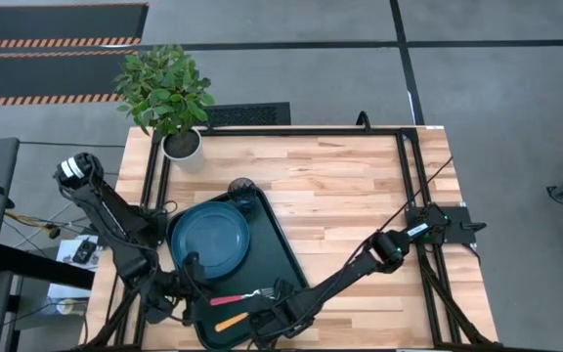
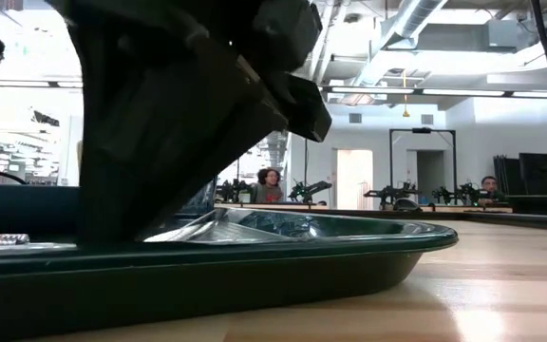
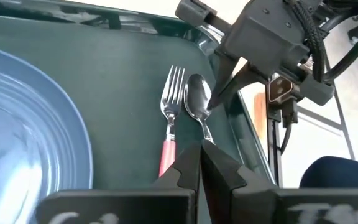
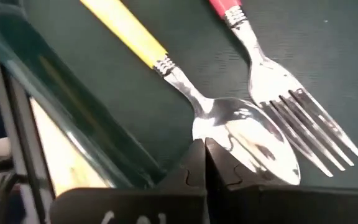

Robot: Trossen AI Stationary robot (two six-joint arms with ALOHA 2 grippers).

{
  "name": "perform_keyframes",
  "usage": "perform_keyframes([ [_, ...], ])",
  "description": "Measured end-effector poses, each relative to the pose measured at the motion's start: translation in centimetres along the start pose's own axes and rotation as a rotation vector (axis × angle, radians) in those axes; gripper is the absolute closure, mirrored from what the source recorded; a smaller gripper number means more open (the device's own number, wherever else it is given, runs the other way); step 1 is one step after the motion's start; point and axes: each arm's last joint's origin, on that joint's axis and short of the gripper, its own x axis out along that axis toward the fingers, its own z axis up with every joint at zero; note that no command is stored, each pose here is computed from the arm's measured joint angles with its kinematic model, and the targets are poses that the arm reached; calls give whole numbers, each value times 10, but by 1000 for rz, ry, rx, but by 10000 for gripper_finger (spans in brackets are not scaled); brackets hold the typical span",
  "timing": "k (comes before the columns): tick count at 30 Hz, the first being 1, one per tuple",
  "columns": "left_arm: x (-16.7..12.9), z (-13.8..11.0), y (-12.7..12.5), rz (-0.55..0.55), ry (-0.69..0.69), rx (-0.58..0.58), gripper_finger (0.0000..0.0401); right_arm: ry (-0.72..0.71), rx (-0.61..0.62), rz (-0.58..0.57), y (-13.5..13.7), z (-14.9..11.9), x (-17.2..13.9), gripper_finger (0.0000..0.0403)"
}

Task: Pick and place plate/cup/fork/spoon on tray
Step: Adjust the silverware on the black tray

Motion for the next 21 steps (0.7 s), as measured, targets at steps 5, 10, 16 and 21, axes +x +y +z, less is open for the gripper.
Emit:
perform_keyframes([
  [5,12,-11,-4,9,17,-10,401,-21,-16,19,2,6,-26,394],
  [10,32,-30,-4,65,68,23,401,-56,-28,13,2,11,-53,394],
  [16,48,-39,-12,110,91,56,401,-131,-32,-1,6,12,-78,394],
  [21,54,-43,-15,155,109,72,401,-145,-23,-11,7,11,-77,394],
])
